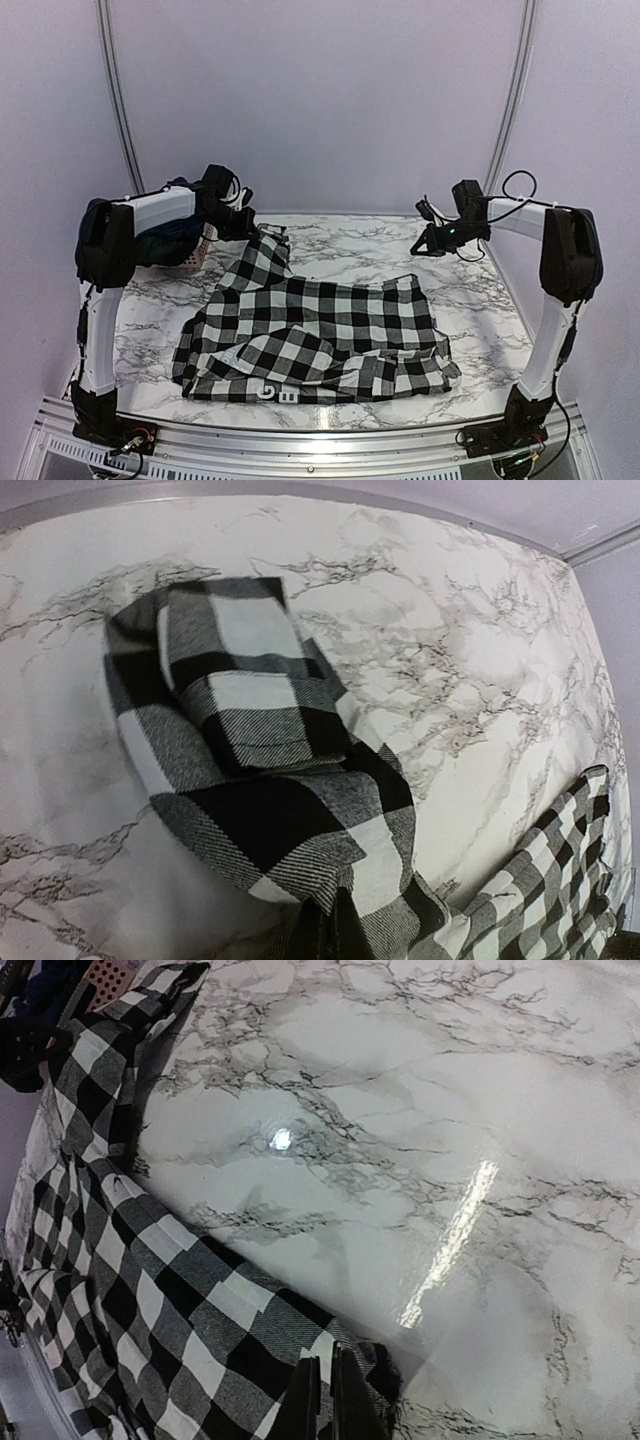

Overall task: Fold and stack the mixed laundry pile
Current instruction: Pick up the 1/3-folded shirt from the center of the board.

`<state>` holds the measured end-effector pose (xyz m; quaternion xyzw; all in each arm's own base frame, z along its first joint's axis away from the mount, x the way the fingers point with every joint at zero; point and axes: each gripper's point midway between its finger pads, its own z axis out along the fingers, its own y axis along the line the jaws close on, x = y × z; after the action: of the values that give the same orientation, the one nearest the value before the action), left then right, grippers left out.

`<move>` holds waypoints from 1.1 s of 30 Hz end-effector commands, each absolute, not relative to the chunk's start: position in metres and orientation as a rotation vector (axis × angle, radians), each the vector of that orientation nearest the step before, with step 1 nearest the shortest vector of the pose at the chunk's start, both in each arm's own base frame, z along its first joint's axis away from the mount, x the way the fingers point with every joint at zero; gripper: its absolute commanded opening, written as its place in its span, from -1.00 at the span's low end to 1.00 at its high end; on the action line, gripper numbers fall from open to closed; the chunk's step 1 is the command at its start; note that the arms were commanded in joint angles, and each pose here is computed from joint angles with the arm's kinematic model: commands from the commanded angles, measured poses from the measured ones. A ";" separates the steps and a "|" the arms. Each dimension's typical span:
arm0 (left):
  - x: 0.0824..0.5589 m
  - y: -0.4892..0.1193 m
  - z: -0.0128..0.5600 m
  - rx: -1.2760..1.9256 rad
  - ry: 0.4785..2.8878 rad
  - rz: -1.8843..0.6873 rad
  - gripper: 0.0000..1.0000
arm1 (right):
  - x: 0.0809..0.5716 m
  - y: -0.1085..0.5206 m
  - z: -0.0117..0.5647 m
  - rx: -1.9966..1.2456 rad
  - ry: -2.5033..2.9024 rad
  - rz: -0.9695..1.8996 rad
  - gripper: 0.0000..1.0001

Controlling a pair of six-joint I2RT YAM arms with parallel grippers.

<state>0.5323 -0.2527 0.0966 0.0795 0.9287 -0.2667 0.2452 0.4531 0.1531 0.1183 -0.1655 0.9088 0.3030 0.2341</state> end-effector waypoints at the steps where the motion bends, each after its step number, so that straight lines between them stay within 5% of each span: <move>1: 0.524 -0.252 0.141 0.282 2.424 -0.738 -1.00 | 0.450 0.150 0.117 -0.451 2.492 0.823 -0.56; 2: 0.523 -0.253 0.138 0.285 2.431 -0.743 -1.00 | 0.450 0.150 0.108 -0.450 2.520 0.824 -0.15; 4: 0.521 -0.253 0.132 0.279 2.445 -0.750 -1.00 | 0.454 0.150 0.096 -0.441 2.553 0.830 0.12; 13: 0.528 -0.258 0.113 0.234 2.459 -0.779 -1.00 | 0.445 0.168 0.065 -0.562 2.603 0.838 0.16; 15: 0.528 -0.259 0.111 0.237 2.460 -0.782 -1.00 | 0.443 0.168 0.057 -0.583 2.631 0.800 0.08; 22: 0.529 -0.259 0.120 0.255 2.438 -0.778 -1.00 | 0.442 0.172 0.074 -0.617 2.608 0.785 -0.89; 33: 0.527 -0.259 0.141 0.278 2.399 -0.785 -1.00 | 0.440 0.159 0.099 -0.599 2.578 0.658 -1.00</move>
<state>0.5266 -0.2563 0.1176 0.0881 0.9146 -0.2839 0.2740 0.4364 0.1625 0.0656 -0.2062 0.9295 0.2565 0.1668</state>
